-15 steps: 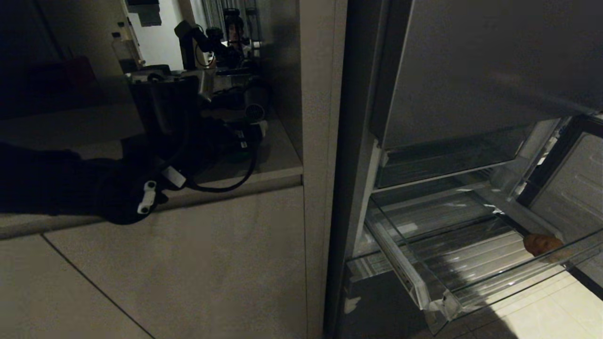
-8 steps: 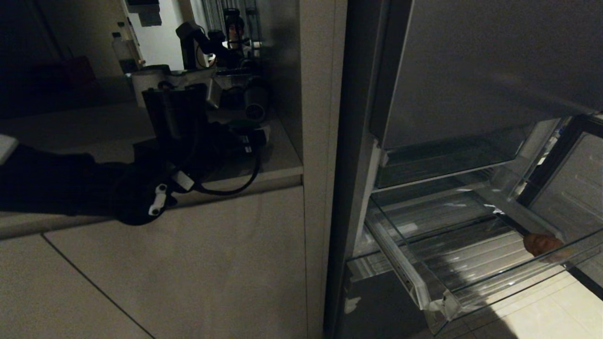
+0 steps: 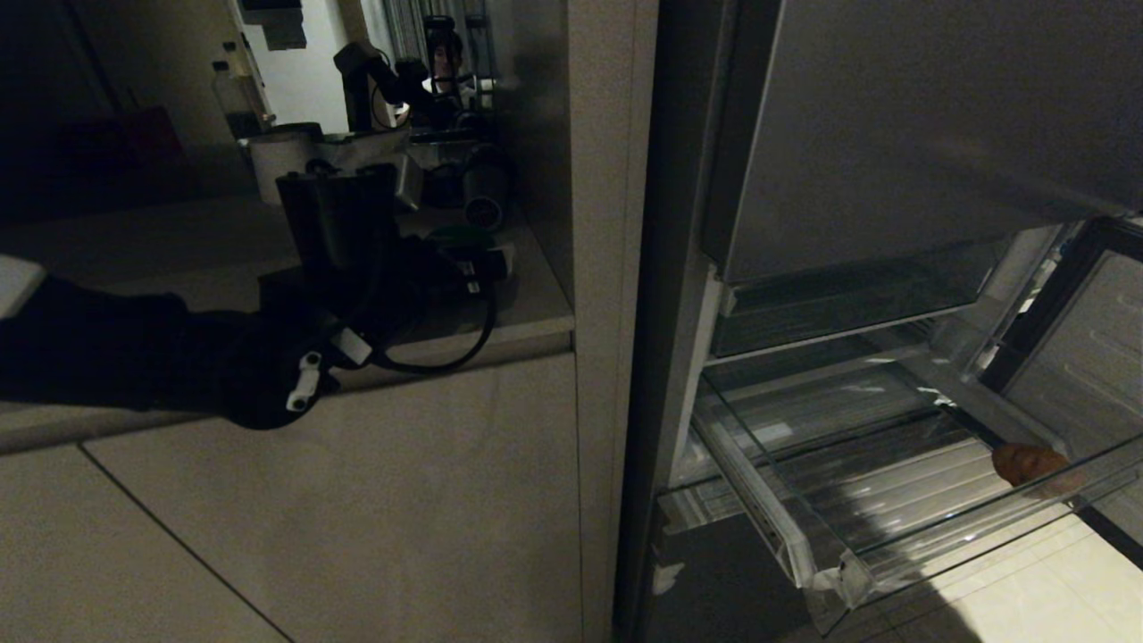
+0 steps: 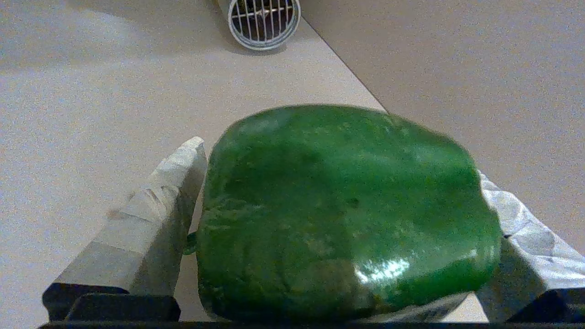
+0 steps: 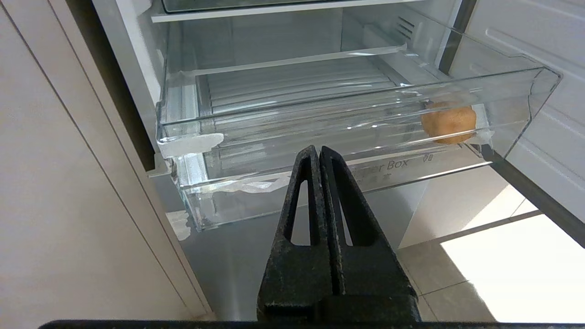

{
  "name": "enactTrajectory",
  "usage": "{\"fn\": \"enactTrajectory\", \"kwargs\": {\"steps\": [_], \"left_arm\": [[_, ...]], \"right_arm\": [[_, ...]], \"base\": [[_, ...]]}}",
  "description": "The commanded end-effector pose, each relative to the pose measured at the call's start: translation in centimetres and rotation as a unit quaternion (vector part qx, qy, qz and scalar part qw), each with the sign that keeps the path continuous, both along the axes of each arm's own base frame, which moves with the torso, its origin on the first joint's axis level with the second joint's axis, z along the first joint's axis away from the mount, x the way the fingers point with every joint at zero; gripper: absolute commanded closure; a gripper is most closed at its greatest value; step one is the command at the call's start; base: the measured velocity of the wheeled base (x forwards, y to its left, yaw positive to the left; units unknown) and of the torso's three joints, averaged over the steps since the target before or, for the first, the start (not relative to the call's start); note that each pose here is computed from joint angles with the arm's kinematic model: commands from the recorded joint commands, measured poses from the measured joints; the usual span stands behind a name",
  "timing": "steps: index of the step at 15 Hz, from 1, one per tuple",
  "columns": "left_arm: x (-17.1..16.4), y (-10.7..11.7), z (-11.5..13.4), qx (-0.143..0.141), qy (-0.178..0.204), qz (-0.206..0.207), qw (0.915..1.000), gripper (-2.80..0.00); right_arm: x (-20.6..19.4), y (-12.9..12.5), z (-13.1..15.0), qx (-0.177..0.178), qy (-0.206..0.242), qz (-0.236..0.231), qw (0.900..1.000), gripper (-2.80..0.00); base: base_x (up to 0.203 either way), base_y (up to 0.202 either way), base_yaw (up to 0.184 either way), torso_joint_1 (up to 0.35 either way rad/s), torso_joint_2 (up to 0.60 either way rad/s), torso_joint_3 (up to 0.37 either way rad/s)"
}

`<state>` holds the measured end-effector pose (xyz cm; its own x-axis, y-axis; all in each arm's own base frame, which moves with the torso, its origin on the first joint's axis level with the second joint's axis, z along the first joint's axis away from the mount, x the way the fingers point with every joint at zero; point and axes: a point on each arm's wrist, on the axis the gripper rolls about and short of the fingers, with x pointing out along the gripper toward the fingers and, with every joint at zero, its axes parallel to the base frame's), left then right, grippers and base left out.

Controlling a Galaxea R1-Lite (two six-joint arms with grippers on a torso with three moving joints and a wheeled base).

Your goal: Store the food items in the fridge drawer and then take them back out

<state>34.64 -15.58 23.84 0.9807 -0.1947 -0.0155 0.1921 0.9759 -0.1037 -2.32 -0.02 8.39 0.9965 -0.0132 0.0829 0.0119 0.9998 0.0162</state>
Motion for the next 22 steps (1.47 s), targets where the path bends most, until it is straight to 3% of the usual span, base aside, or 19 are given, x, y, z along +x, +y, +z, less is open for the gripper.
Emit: {"fn": "enactTrajectory", "kwargs": {"steps": [1,4,5,13,17,19,21,22], "left_arm": [[0.0,0.0,-0.1,-0.001,0.000,0.001,1.0000,-2.80],[0.0,-0.1,-0.1,0.000,0.000,-0.001,1.0000,-2.80],[0.1,-0.1,-0.2,0.000,0.001,0.000,1.0000,0.00],[-0.3,-0.2,0.3,-0.003,-0.006,-0.004,1.0000,0.00],[-4.0,-0.5,2.5,-0.014,-0.025,-0.029,0.9992,0.00],[-6.8,-0.4,3.3,-0.020,-0.032,-0.060,0.9975,0.00],[-10.0,-0.5,3.3,-0.023,-0.028,-0.126,0.9913,0.00],[-11.7,-0.9,3.1,-0.030,-0.020,-0.172,0.9844,0.00]], "right_arm": [[0.2,0.0,-0.8,0.000,0.015,0.000,1.000,0.00],[0.2,0.0,-0.8,0.000,0.015,0.000,1.000,0.00],[0.2,0.0,-0.8,0.000,0.015,0.000,1.000,0.00],[0.2,0.0,-0.8,0.000,0.015,0.000,1.000,0.00],[0.2,0.0,-0.8,0.000,0.015,0.000,1.000,0.00],[0.2,0.0,-0.8,0.000,0.015,0.000,1.000,0.00],[0.2,0.0,-0.8,0.000,0.015,0.000,1.000,0.00],[0.2,0.0,-0.8,0.000,0.015,0.001,1.000,0.00]], "base": [[0.000,0.000,0.000,0.000,0.00,0.000],[0.000,0.000,0.000,0.000,0.00,0.000],[0.000,0.000,0.000,0.000,0.00,0.000],[0.000,0.000,0.000,0.000,0.00,0.000],[0.000,0.000,0.000,0.000,0.00,0.000],[0.000,0.000,0.000,0.000,0.00,0.000],[0.000,0.000,0.000,0.000,0.00,0.000],[0.000,0.000,0.000,0.000,0.00,0.000]]}}
